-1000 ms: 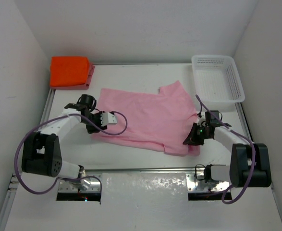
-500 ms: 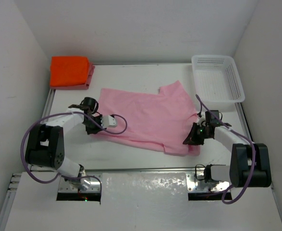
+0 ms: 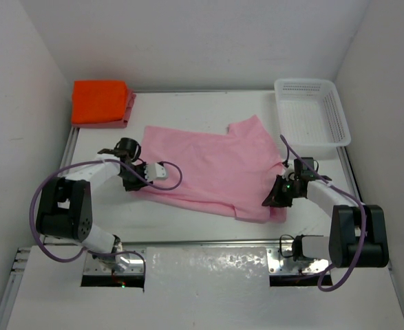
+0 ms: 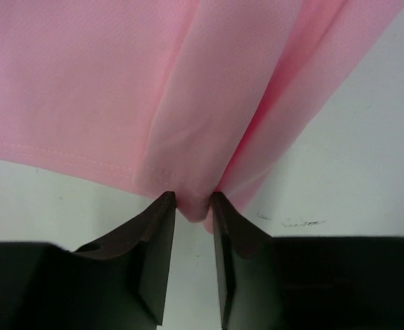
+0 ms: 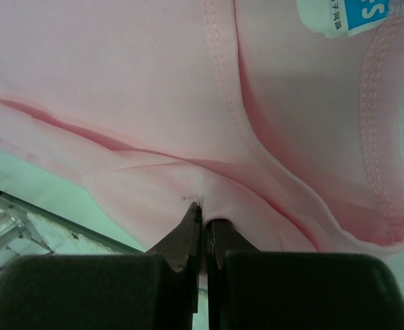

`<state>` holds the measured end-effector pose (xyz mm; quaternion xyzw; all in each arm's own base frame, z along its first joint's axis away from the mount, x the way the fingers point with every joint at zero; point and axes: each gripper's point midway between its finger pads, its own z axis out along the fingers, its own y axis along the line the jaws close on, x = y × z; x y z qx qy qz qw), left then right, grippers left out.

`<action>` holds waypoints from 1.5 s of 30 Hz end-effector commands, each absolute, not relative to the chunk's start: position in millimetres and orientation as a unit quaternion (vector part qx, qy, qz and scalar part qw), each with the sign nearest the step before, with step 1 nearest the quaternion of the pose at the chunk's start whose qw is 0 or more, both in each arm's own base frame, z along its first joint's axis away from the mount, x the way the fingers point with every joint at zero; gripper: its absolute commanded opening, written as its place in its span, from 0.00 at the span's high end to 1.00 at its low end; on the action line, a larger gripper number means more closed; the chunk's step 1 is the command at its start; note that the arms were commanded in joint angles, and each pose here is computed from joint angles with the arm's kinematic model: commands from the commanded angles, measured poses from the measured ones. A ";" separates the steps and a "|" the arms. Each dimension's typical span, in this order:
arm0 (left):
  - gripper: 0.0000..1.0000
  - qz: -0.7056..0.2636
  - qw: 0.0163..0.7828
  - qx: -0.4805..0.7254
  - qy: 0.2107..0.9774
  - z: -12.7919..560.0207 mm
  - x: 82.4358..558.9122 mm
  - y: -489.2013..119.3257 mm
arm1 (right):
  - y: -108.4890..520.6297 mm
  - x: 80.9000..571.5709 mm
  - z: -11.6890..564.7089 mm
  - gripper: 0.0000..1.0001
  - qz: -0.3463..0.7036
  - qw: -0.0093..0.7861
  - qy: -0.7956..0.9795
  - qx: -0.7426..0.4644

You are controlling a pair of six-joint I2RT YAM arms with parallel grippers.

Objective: Fold and stack the t-shirts
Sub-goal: Grap the side of the flattened tshirt closest away from the robot with both arms

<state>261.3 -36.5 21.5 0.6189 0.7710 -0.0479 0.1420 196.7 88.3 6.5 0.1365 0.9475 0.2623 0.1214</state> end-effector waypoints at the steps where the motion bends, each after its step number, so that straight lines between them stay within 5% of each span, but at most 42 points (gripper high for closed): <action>1: 0.77 -0.041 0.179 0.618 0.765 35.3 278.2 -43.1 | 88.2 209.2 16.8 1.00 0.267 0.143 0.945 0.123; 6: 0.85 -0.045 0.176 0.616 0.767 32.6 277.4 -43.3 | 88.0 209.3 17.4 1.00 0.266 0.146 0.945 0.122; 7: 0.83 -0.046 0.177 0.614 0.768 33.0 277.7 -44.0 | 87.7 209.2 16.9 1.00 0.265 0.145 0.945 0.122; 8: 0.70 -0.049 0.175 0.615 0.767 36.2 276.4 -44.4 | 87.8 208.5 16.8 1.00 0.265 0.144 0.945 0.123; 11: 0.62 -0.058 0.185 0.612 0.767 47.5 278.5 -49.0 | 87.7 208.6 16.8 1.00 0.265 0.143 0.946 0.122; 23: 0.66 -0.081 0.161 0.614 0.768 33.8 263.2 -49.9 | 87.0 210.6 18.3 1.00 0.264 0.146 0.946 0.120; 31: 0.64 -0.079 0.208 0.615 0.756 73.2 280.2 -58.6 | 86.9 211.9 20.1 1.00 0.264 0.147 0.946 0.116; 36: 0.62 -0.083 0.150 0.628 0.759 44.0 258.9 -46.7 | 86.8 212.6 20.2 1.00 0.263 0.148 0.946 0.118; 45: 0.63 -0.052 0.161 0.614 0.771 27.4 267.1 -42.6 | 87.5 212.0 19.5 1.00 0.264 0.146 0.946 0.118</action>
